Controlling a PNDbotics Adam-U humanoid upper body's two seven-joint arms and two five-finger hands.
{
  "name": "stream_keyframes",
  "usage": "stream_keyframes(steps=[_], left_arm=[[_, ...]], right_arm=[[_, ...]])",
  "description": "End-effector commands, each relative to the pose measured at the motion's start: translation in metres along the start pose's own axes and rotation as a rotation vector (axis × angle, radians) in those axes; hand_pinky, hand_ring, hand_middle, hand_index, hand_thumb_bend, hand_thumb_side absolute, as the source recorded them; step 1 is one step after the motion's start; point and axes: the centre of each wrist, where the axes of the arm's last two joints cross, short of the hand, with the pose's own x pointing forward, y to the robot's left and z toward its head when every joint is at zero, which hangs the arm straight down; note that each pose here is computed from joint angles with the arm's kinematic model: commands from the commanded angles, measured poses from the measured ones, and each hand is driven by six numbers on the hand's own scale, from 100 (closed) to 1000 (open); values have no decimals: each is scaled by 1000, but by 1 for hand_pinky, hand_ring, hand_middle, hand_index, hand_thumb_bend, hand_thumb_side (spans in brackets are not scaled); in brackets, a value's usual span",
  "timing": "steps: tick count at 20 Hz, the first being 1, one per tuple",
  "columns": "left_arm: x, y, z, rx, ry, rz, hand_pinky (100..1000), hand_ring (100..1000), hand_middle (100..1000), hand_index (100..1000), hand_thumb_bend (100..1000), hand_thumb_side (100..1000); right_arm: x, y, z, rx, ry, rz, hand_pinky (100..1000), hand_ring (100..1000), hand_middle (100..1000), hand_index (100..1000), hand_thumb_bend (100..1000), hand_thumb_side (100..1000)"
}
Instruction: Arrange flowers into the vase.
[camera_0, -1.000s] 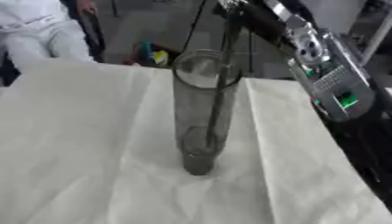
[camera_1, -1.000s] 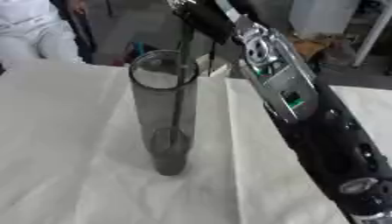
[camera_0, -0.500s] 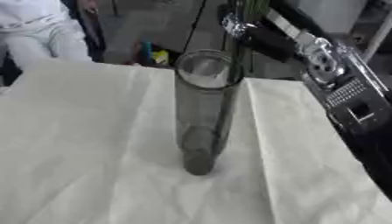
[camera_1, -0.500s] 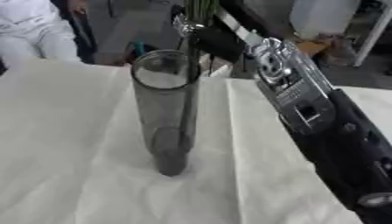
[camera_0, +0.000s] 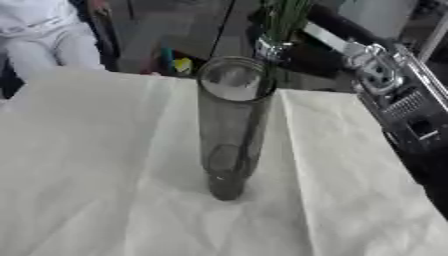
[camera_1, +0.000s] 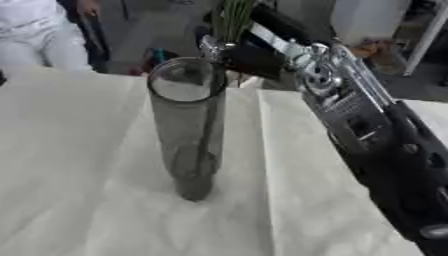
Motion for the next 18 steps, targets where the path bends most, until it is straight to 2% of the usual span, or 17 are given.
stream_keyframes(steps=[1, 9, 13, 14, 15, 18], left_arm=[[6, 6, -5, 0, -27, -19, 698, 760, 732, 840, 100, 955], [5, 6, -5, -1, -24, -19, 697, 758, 730, 839, 100, 954], [5, 6, -4, -1, -21, -21, 697, 756, 729, 839, 100, 954], [5, 6, -4, 0, -21, -21, 697, 756, 729, 839, 100, 954], [5, 7, -4, 0, -20, -21, 697, 756, 729, 839, 100, 953], [5, 6, -4, -2, -20, -22, 698, 755, 728, 839, 100, 953]], right_arm=[[-3, -17, 4, -6, 12, 43, 773, 885, 853, 930, 151, 1000], [-6, -22, 6, 40, 18, 83, 819, 918, 874, 982, 288, 1000], [-9, -25, 7, 73, 13, 87, 847, 938, 900, 1000, 408, 1000], [-10, -26, 7, 84, 10, 87, 849, 939, 902, 1000, 413, 1000], [-11, -26, 8, 92, 8, 87, 857, 943, 902, 1000, 470, 1000], [-15, -27, 9, 128, 0, 77, 863, 945, 901, 1000, 531, 1000]])
